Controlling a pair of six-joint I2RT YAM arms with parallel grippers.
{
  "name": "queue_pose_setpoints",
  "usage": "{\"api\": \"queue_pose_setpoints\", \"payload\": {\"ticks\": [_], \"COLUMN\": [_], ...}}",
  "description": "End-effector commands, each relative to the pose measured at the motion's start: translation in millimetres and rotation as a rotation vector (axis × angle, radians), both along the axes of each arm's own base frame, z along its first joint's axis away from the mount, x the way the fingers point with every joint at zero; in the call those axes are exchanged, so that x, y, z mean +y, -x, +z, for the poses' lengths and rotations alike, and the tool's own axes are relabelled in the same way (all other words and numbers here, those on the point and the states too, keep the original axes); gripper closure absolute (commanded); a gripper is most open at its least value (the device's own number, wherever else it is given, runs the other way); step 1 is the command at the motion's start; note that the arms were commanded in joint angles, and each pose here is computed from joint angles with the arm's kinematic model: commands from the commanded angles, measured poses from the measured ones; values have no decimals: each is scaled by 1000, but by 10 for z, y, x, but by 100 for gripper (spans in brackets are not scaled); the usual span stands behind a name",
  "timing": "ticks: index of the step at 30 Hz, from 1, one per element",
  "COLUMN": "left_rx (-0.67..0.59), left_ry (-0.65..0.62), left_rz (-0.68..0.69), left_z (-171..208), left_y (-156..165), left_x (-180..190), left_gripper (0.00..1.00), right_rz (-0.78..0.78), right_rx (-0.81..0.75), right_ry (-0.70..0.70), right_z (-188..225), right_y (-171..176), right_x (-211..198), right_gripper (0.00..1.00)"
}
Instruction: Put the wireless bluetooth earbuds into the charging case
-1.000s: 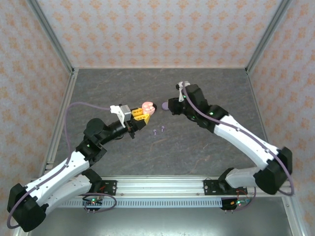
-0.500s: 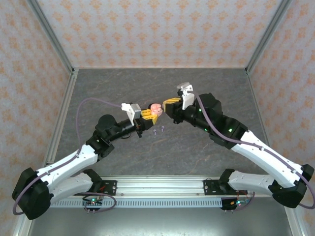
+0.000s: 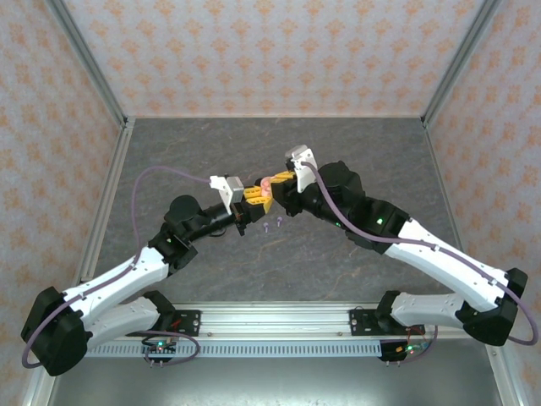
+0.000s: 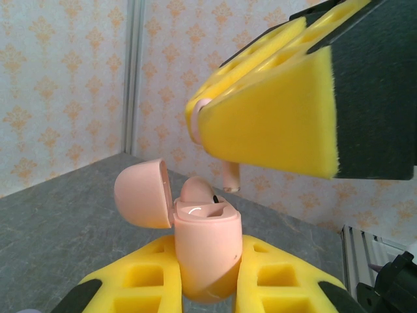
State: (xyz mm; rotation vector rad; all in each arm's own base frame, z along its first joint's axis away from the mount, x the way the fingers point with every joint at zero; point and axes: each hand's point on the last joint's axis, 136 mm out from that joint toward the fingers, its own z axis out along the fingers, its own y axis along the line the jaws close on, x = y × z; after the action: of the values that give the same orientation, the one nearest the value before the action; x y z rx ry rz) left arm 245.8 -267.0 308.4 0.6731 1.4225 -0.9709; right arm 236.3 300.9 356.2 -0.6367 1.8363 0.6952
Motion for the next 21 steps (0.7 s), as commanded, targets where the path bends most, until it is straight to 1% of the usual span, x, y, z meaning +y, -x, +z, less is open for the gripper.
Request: {"api": "queue_pose_setpoints", "payload": {"ticks": [1, 9, 21], "left_rx": [-76, -82, -82], "left_ry": [40, 40, 40], "left_rz": [-24, -26, -23], "left_z": [267, 285, 289], "left_y": [60, 69, 64], "left_x": [-36, -42, -42], "left_gripper": [100, 100, 100], "right_rz": [-15, -3, -19], "right_rx": [-59, -38, -18], "right_ry": [-38, -26, 23], "right_z": [251, 156, 23], "right_y": [-36, -42, -23], "right_x": [2, 57, -27], "right_gripper": [82, 82, 82]}}
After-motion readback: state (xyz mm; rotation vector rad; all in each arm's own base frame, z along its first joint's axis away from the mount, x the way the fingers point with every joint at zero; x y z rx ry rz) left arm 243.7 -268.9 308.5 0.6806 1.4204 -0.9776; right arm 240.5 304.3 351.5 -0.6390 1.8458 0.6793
